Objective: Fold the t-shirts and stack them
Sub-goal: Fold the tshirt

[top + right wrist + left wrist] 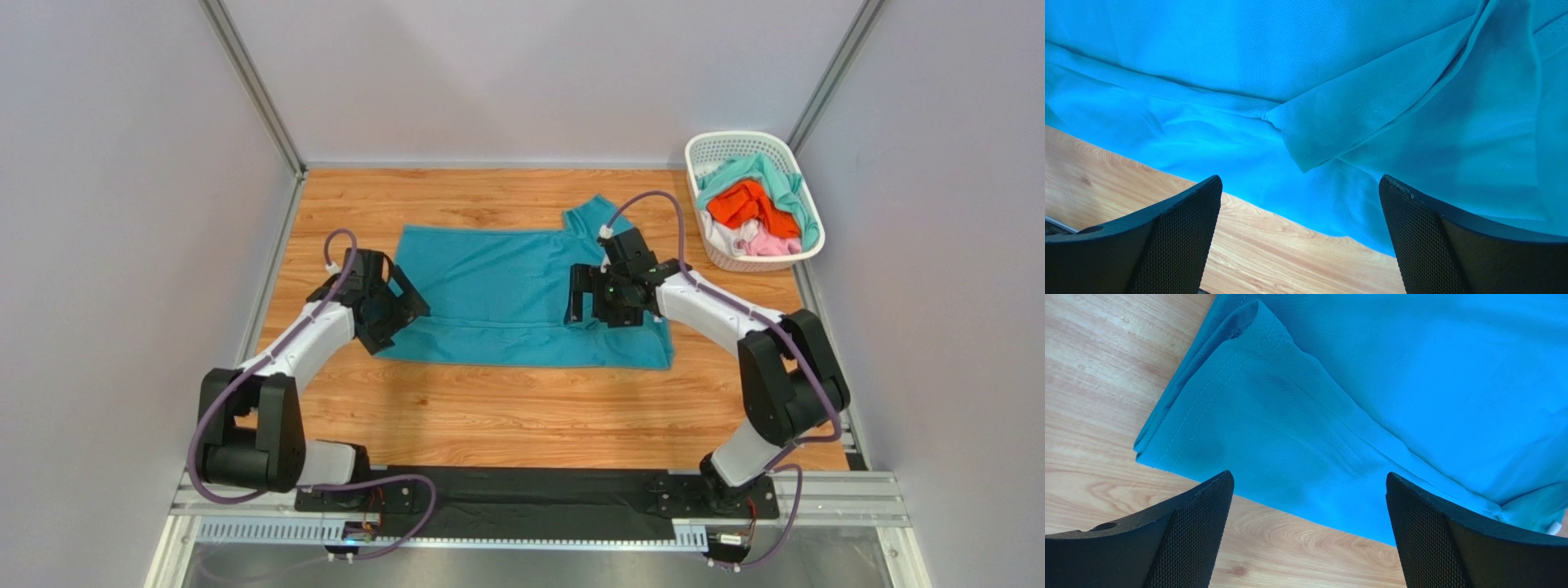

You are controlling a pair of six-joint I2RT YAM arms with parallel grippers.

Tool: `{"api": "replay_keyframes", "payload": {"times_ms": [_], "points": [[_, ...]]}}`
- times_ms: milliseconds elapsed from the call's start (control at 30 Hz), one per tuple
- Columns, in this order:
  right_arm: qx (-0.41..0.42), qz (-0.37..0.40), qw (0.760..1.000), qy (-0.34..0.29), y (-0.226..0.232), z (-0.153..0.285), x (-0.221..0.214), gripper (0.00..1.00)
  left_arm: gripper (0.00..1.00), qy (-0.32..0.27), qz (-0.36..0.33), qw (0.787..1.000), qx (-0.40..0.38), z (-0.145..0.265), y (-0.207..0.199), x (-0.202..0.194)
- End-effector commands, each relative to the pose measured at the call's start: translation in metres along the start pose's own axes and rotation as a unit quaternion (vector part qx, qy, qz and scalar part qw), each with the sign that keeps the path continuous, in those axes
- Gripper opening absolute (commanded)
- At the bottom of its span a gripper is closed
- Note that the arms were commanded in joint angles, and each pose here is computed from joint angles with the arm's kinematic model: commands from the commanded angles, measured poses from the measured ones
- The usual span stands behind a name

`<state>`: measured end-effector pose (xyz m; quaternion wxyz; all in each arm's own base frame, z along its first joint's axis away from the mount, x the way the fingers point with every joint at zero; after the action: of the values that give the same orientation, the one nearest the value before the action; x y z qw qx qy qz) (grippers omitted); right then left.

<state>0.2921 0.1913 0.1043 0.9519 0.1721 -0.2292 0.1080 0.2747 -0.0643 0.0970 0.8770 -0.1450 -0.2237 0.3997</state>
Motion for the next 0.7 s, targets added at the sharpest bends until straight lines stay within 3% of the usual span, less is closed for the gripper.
{"api": "replay_keyframes", "payload": {"times_ms": [0, 433, 667], "points": [[0.015, -0.001, 1.0, -0.021, 0.006, -0.009, 0.014, 1.0, 1.0, -0.005, -0.016, 1.0, -0.024, -0.004, -0.012, 0.005], [0.022, -0.002, 0.999, -0.025, 0.009, -0.04, 0.035, 1.0, 1.0, -0.001, -0.022, 1.0, 0.008, -0.016, 0.0, 0.002], [0.039, 0.003, 0.998, -0.058, 0.027, -0.053, 0.071, 1.0, 1.0, -0.011, -0.021, 0.999, 0.023, -0.013, 0.003, 0.005]]}}
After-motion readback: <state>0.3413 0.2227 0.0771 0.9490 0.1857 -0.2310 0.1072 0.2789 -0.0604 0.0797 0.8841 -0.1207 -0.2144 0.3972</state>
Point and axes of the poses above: each gripper's point midway between its finger pads, its own z axis back along the fingers, its own y axis along the line the jaws close on, x = y × z, the point moved 4 cm from there along z, back along the fingers, and after that the axes turned 11 degrees about z, right-handed, at the moved point
